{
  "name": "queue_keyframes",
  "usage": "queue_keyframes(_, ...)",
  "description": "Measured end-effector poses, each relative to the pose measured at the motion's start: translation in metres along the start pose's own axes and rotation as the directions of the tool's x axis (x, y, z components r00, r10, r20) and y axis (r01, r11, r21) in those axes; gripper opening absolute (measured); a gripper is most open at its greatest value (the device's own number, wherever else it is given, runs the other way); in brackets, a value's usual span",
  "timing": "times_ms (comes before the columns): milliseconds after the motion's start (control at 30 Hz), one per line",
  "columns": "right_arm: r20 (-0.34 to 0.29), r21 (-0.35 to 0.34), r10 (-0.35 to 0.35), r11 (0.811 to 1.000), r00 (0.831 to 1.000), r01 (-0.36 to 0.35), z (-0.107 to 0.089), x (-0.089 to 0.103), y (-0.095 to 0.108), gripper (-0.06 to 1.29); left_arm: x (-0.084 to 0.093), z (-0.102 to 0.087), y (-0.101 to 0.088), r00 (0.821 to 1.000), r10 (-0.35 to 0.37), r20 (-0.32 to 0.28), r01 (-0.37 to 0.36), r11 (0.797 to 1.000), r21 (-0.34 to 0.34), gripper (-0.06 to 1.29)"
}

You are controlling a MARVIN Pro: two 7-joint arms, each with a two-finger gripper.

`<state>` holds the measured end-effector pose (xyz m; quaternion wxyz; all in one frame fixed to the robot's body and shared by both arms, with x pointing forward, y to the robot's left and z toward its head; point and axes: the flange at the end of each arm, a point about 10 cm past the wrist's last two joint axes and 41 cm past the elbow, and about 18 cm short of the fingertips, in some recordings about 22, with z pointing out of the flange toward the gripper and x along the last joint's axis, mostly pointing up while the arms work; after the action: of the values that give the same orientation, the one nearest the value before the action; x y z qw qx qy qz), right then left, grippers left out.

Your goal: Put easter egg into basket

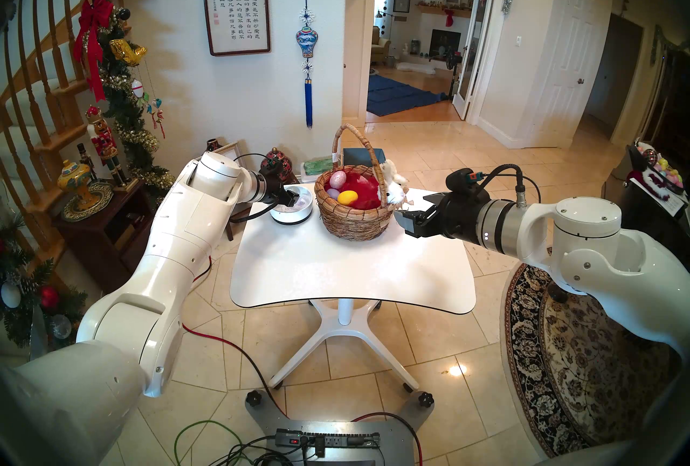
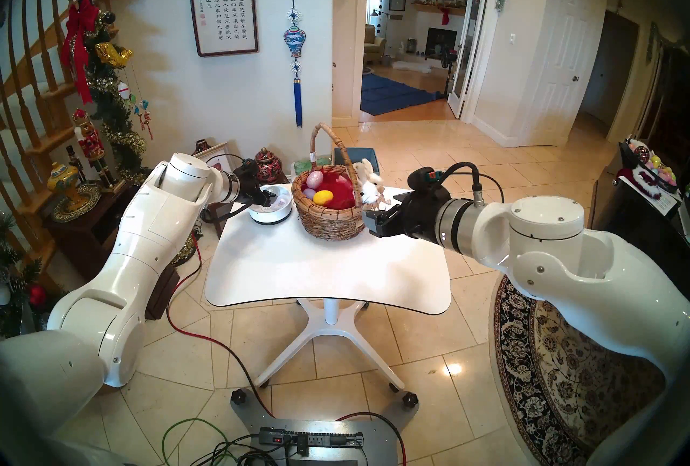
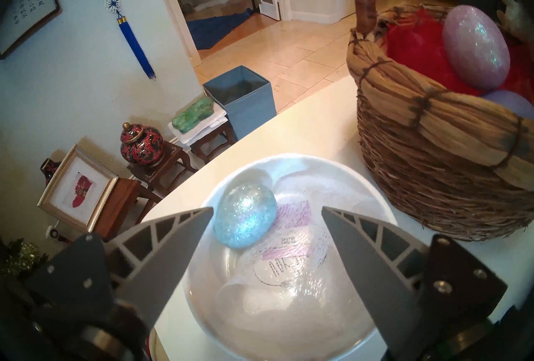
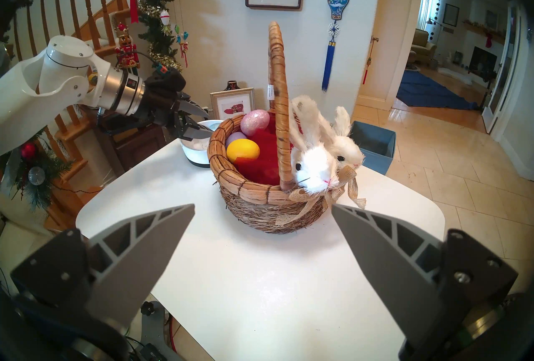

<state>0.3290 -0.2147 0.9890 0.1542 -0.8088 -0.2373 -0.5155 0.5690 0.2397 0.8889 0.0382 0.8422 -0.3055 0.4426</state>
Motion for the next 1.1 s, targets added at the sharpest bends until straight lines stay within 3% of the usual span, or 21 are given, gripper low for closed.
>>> queue_keyframes(1100,0.000,0.000,0.000,1.000,1.000,0.000,0.000,0.000,0.000,1.24,-0.007,0.018,-0.006,0.999,0.028,0.036,-0.029,0.999,0.028,1.02)
